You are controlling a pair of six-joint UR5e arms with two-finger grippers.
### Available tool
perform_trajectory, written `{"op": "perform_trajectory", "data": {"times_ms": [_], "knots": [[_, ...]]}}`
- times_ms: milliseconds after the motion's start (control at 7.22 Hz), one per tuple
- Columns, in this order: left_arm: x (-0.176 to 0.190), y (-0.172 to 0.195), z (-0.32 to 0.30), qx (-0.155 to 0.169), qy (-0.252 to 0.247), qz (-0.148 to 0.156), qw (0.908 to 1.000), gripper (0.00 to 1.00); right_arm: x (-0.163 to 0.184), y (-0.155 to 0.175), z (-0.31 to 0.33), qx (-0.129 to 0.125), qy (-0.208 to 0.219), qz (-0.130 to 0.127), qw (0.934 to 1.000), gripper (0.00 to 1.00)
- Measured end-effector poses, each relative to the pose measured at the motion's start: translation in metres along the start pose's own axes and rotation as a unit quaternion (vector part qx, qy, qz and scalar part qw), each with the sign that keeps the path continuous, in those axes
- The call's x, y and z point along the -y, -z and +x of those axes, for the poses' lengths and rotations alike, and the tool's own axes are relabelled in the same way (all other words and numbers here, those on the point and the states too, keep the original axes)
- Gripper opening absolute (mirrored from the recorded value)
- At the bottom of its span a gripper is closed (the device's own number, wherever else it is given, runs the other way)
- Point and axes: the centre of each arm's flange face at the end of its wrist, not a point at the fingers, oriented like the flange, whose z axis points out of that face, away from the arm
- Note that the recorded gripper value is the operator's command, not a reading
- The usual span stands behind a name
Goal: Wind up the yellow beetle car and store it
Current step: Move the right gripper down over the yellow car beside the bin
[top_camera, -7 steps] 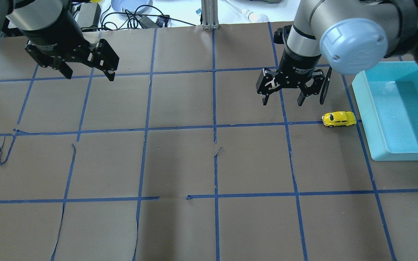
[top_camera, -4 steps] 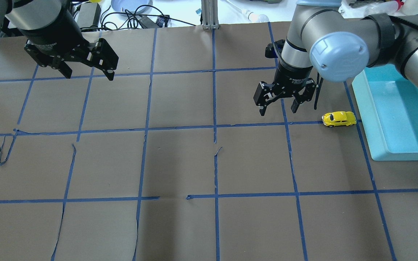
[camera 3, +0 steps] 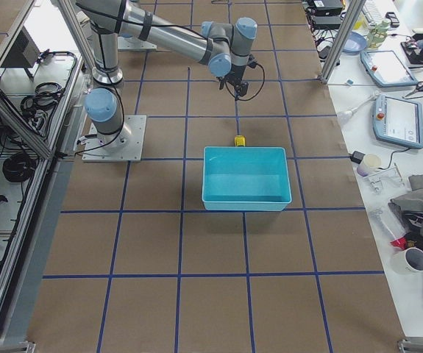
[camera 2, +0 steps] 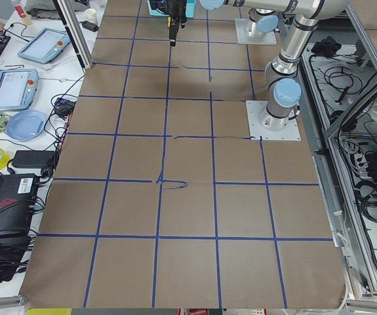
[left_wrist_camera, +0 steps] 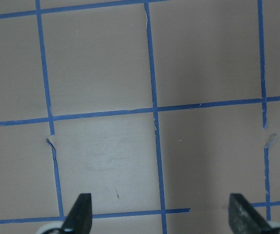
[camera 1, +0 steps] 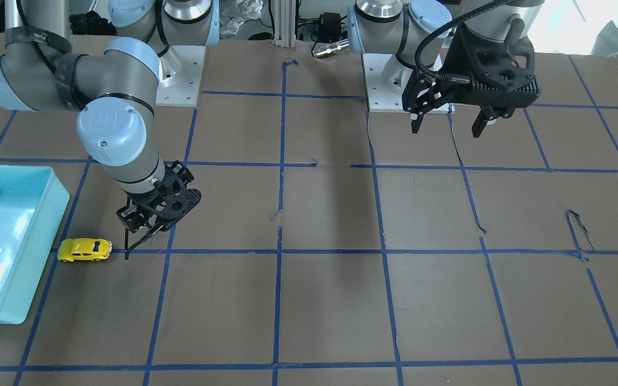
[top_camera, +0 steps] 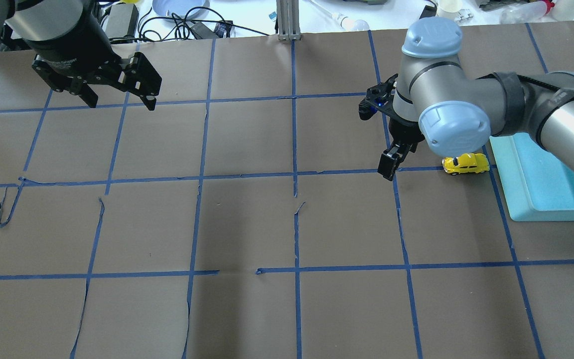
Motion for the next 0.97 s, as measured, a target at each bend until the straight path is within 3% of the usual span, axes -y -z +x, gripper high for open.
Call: {"op": "perform_trajectory", "data": {"times_ms": [138, 415, 969], "knots": [[0.0, 0.0, 0.0, 0.0, 0.0, 0.001, 1.0, 1.0, -0.006, -0.006, 0.004, -0.015, 0.074, 0.006, 0.9971, 1.0], [0.0, 0.001, 0.0, 0.0, 0.0, 0.001, 1.0, 1.0, -0.033, -0.011, 0.025, -0.023, 0.191, 0.009, 0.9813, 1.0], [0.001, 0.002, 0.0, 0.0, 0.0, 0.003, 1.0, 1.0, -0.138, -0.021, 0.099, -0.013, 0.285, 0.012, 0.9583, 1.0]]}}
